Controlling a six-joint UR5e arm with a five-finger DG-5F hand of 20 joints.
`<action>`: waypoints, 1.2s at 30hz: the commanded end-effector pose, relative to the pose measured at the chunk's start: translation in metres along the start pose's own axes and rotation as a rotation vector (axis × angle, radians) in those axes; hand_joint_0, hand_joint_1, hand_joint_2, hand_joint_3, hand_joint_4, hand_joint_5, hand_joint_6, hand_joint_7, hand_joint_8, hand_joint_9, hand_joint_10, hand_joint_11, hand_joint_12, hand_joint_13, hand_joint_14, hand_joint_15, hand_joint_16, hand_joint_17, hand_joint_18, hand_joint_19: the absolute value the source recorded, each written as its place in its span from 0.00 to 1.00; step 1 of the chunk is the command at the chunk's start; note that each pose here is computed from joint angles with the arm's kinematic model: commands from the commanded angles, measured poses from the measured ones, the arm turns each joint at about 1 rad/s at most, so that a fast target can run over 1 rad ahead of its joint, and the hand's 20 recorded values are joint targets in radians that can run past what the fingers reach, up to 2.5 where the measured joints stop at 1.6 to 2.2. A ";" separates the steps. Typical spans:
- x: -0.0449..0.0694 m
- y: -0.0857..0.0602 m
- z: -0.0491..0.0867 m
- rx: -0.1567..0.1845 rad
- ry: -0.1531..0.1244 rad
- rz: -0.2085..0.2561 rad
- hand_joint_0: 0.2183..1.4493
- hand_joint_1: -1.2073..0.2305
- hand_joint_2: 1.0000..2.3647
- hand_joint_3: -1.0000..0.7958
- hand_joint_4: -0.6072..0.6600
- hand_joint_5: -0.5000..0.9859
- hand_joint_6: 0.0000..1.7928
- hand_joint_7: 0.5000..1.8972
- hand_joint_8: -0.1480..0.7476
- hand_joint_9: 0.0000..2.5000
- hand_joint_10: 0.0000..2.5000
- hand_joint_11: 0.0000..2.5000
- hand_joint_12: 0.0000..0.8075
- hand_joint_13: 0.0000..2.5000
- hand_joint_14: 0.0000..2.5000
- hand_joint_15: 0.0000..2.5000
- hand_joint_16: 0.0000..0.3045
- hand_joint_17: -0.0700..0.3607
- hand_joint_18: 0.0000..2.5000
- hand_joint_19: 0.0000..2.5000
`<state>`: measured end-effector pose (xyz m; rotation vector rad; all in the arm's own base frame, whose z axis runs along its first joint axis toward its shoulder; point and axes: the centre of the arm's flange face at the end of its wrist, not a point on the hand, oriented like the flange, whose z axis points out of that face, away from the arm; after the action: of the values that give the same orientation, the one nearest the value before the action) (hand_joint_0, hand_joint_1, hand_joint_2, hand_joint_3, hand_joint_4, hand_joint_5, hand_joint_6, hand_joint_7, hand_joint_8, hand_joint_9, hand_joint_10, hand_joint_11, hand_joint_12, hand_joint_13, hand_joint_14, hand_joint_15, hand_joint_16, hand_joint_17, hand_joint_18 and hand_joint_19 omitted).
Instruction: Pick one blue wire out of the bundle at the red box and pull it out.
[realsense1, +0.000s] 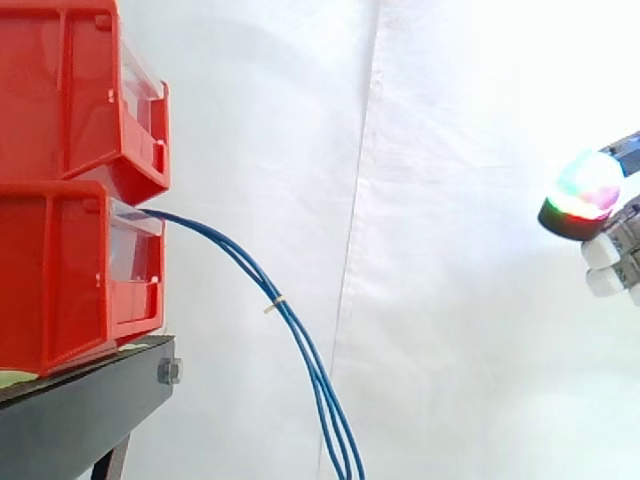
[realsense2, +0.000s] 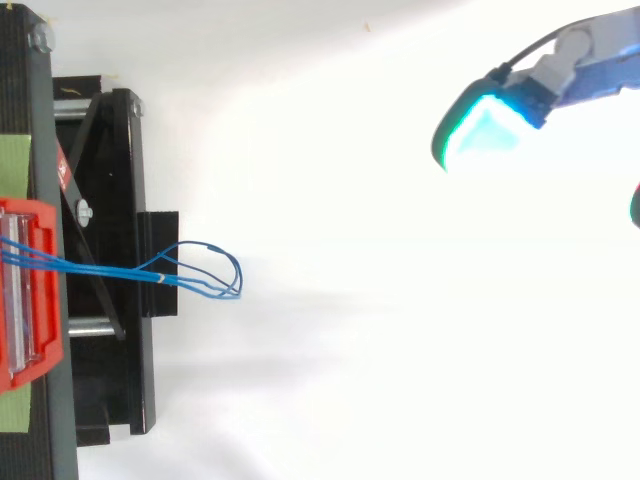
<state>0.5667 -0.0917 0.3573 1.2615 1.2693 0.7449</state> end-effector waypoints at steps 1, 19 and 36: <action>0.004 -0.002 0.006 -0.014 -0.007 -0.001 0.23 0.55 0.00 0.30 0.68 0.19 0.28 0.16 0.50 0.23 0.00 0.06 0.52 0.16 0.00 0.04 0.19 0.47 0.15 0.09; 0.028 -0.037 0.040 -0.044 -0.008 -0.017 0.25 0.46 0.00 0.31 0.73 0.21 0.28 0.21 0.51 0.26 0.00 0.11 0.52 0.19 0.00 0.05 0.19 0.46 0.19 0.10; 0.056 -0.083 0.129 -0.064 -0.155 -0.006 0.26 0.36 0.00 0.28 0.75 0.21 0.28 0.23 0.51 0.27 0.00 0.13 0.53 0.19 0.00 0.05 0.18 0.45 0.20 0.10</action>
<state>0.6685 -0.0927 0.2547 1.2409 1.1256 0.6664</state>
